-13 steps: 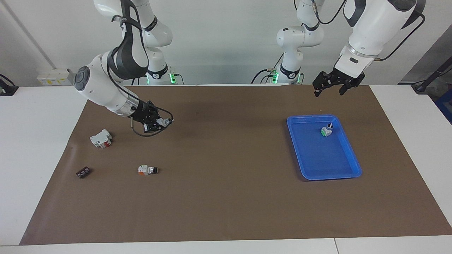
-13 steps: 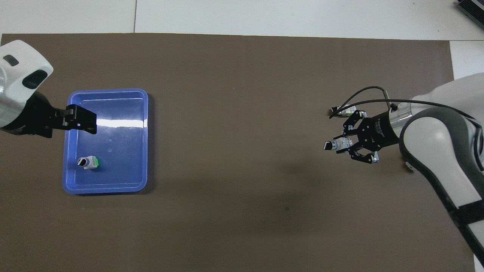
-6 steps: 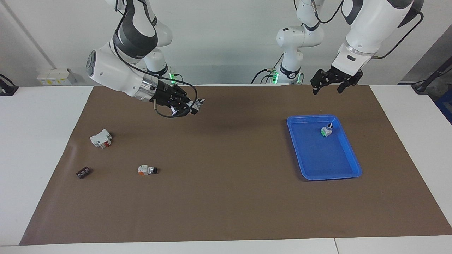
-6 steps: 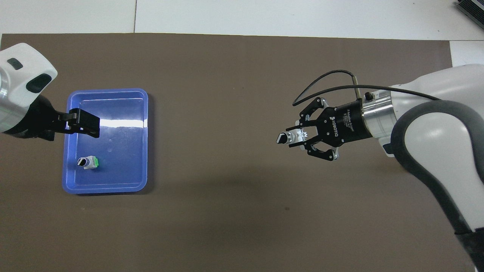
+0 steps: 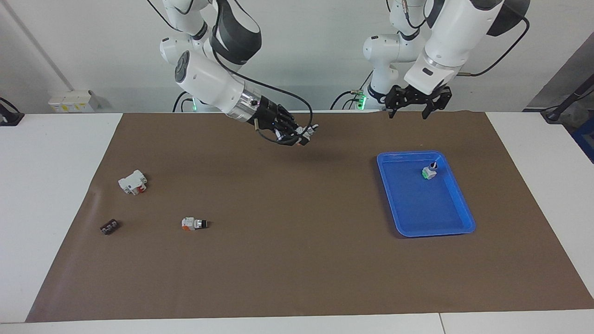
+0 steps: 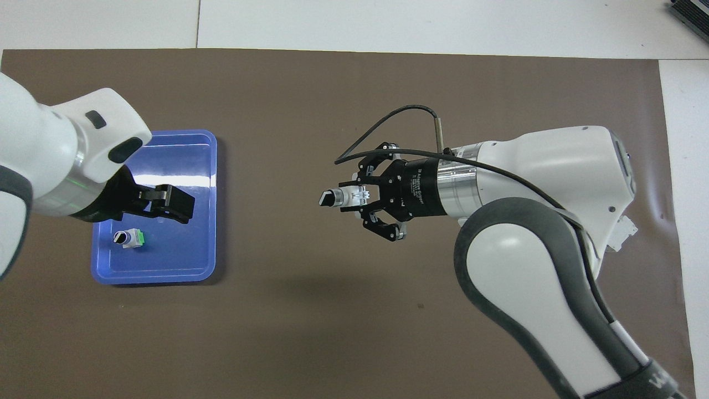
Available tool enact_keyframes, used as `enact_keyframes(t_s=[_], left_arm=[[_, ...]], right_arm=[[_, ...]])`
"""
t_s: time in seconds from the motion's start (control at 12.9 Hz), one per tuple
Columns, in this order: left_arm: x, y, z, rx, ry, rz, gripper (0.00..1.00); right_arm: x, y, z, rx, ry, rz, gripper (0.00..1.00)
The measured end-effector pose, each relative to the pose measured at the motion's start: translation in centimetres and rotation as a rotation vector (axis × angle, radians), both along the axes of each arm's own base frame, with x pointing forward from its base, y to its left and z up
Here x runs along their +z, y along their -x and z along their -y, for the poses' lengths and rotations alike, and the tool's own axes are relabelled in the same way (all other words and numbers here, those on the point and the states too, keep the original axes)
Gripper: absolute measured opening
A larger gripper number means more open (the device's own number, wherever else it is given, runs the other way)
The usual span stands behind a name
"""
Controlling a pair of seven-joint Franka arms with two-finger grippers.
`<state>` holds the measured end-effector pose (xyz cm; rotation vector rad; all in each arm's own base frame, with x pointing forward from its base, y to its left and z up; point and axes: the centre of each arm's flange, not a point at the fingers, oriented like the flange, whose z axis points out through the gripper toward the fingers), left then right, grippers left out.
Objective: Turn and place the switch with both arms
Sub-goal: 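Carry the switch toward center while the left gripper reaches toward it, then align the left gripper with the switch held by the right gripper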
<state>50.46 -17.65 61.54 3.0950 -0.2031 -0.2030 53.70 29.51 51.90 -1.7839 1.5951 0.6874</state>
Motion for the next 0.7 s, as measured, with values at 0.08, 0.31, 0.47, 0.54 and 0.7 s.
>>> enact_keyframes(t_s=[0.08,0.31,0.47,0.54,0.7], left_arm=[[-0.2,0.7,1.4,-0.011,0.051,-0.017,1.00],[-0.7,0.9,3.2,0.023,0.251,-0.009,1.00],[-1.0,0.7,3.9,0.034,0.340,0.010,1.00],[-0.9,0.7,4.0,0.009,0.381,0.018,0.94],[-0.4,0.4,3.5,-0.048,0.477,0.026,0.87]], right_arm=[[0.4,0.5,-1.5,-0.011,-0.007,-0.012,0.33],[1.3,1.4,-4.1,-0.016,-0.019,-0.028,0.33],[1.3,1.5,-4.3,-0.013,-0.019,-0.030,0.33],[1.2,1.4,-4.3,-0.014,-0.019,-0.031,0.33],[1.0,1.3,-4.3,-0.014,-0.018,-0.034,0.33]])
